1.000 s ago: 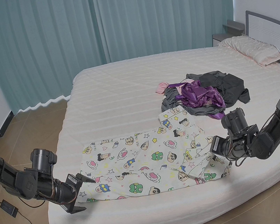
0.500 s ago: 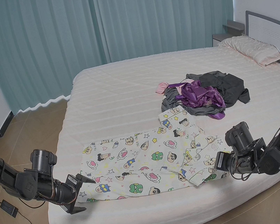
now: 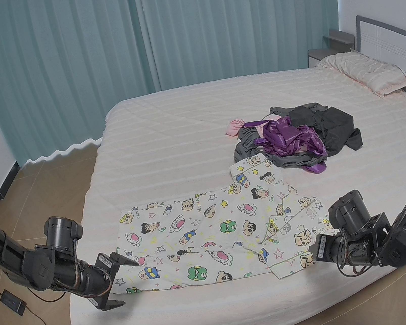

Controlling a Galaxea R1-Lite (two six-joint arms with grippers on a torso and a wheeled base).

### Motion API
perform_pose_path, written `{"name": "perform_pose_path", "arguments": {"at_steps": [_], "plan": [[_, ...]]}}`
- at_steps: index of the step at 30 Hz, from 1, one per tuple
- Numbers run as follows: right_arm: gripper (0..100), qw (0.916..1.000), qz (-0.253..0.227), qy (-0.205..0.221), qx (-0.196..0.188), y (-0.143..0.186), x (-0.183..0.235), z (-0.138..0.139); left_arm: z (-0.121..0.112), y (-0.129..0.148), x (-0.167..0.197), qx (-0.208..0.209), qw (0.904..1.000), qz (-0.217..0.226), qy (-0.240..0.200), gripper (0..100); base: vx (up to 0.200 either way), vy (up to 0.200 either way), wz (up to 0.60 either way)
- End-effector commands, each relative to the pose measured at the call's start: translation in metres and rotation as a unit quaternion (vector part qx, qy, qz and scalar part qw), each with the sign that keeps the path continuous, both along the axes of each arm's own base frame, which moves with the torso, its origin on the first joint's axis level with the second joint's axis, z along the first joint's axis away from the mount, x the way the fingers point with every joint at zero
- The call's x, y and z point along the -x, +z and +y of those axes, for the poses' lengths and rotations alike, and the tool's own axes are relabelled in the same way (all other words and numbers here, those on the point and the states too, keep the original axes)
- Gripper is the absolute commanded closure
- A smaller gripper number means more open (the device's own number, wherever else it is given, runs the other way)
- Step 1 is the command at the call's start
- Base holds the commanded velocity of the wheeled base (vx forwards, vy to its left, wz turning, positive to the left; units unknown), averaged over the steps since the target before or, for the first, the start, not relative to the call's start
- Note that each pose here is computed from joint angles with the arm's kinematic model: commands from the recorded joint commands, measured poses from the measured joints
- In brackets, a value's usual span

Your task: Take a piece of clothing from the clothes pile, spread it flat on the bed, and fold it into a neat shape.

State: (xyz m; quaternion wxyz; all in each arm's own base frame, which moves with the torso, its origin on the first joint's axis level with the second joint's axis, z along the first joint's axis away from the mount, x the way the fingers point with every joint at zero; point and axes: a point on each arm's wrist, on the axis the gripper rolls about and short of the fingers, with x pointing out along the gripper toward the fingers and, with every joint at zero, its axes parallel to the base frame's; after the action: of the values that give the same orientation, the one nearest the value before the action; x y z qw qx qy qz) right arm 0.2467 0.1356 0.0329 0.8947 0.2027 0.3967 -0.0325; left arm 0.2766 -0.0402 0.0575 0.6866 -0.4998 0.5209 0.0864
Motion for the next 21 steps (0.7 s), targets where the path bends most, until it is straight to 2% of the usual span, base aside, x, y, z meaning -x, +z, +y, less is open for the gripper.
{"name": "perform_pose_path", "arguments": {"at_steps": [1, 5, 10, 19, 21], "plan": [[0, 1.0000, 0.005, 0.008, 0.003, 0.001, 0.009, 0.000, 0.000, 0.000, 0.000, 0.000, 1.0000, 0.000, 0.000, 0, 0.000, 0.000, 0.00], [0, 0.9998, -0.012, 0.016, -0.010, 0.011, 0.008, 0.002, 0.000, 0.000, 0.000, 0.000, 1.0000, 0.000, 0.000, 0, 0.000, 0.000, 0.00], [0, 0.9986, -0.036, 0.029, -0.027, 0.018, -0.013, 0.018, -0.001, 0.000, 0.000, 0.000, 1.0000, -0.001, -0.003, 0, 0.000, 0.000, 0.00], [0, 0.9962, -0.024, 0.077, -0.033, -0.010, -0.036, 0.066, -0.001, 0.000, 0.000, 0.001, 1.0000, -0.001, -0.003, 0, 0.000, 0.000, 0.00], [0, 0.9945, -0.019, 0.097, -0.032, -0.024, -0.041, 0.087, -0.001, 0.001, 0.000, 0.003, 1.0000, -0.002, -0.003, 0, 0.000, 0.000, 0.00]]}}
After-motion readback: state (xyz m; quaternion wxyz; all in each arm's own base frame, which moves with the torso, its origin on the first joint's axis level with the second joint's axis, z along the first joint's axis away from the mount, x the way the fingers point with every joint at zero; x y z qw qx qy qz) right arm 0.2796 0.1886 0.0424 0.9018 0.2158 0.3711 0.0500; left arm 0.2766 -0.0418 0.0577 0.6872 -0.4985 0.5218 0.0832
